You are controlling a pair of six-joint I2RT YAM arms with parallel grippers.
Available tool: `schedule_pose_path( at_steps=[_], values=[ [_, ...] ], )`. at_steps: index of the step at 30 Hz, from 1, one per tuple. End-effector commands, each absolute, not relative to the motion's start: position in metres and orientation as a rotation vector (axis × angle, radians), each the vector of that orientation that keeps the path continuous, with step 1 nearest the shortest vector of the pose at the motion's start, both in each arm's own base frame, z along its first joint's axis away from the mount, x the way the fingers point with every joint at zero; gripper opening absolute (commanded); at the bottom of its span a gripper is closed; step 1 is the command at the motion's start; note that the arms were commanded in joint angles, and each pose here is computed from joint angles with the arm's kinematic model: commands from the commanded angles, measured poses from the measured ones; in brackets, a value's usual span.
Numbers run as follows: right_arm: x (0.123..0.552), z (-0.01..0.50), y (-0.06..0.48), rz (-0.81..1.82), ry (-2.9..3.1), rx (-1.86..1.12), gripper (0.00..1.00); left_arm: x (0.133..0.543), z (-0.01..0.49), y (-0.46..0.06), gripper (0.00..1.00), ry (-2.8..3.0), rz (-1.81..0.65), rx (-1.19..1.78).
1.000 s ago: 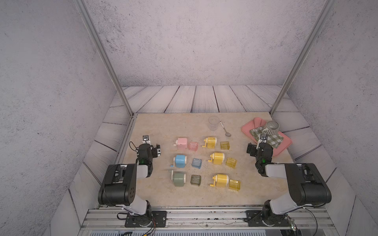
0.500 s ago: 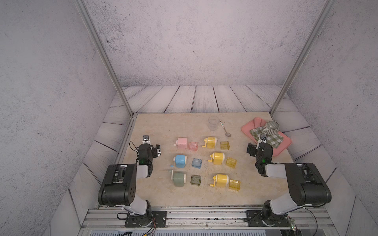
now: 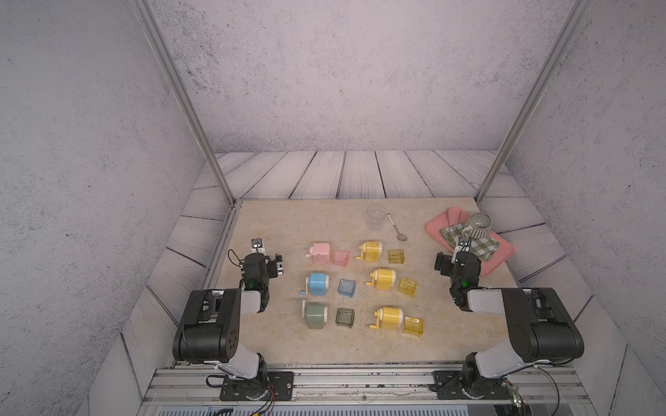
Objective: Put the tray back into the pencil sharpener
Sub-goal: Pick up the container from the center of the board.
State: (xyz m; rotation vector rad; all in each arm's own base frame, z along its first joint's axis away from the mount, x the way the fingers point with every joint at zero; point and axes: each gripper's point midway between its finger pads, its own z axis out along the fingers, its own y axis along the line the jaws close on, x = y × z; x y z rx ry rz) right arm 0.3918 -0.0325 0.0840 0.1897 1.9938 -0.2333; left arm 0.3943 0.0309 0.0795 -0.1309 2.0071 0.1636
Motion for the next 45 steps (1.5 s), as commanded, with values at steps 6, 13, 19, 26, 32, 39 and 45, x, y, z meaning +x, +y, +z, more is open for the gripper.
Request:
schedule_pose_path(
  at_steps=[6, 13, 19, 26, 32, 39, 45],
  values=[
    [0.395, 0.096, -0.037, -0.242, 1.974, 0.229, 0.99, 0.405, 0.109, 0.029, 1.00, 1.965, 0.155, -0.120],
    [0.391, 0.140, -0.051, -0.345, 2.019, 0.314, 0.99, 0.389, 0.153, 0.031, 0.97, 1.986, 0.120, -0.199],
    [0.374, 0.184, -0.062, -0.363, 2.109, 0.537, 1.00, 0.346, 0.202, 0.034, 0.84, 2.042, 0.028, -0.416],
    [0.351, 0.184, -0.018, -0.056, 2.386, 0.750, 0.96, 0.286, 0.225, 0.018, 0.68, 2.184, -0.068, -0.579],
    [0.332, 0.210, 0.053, 0.131, 2.512, 0.538, 0.92, 0.258, 0.222, -0.007, 0.61, 2.392, -0.098, -0.599],
    [0.292, 0.229, 0.120, 0.298, 2.605, 0.430, 0.92, 0.252, 0.221, -0.030, 0.61, 2.487, -0.119, -0.525],
    [0.261, 0.236, 0.146, 0.324, 2.665, 0.409, 0.85, 0.242, 0.212, -0.044, 0.61, 2.555, -0.142, -0.485]
  ],
)
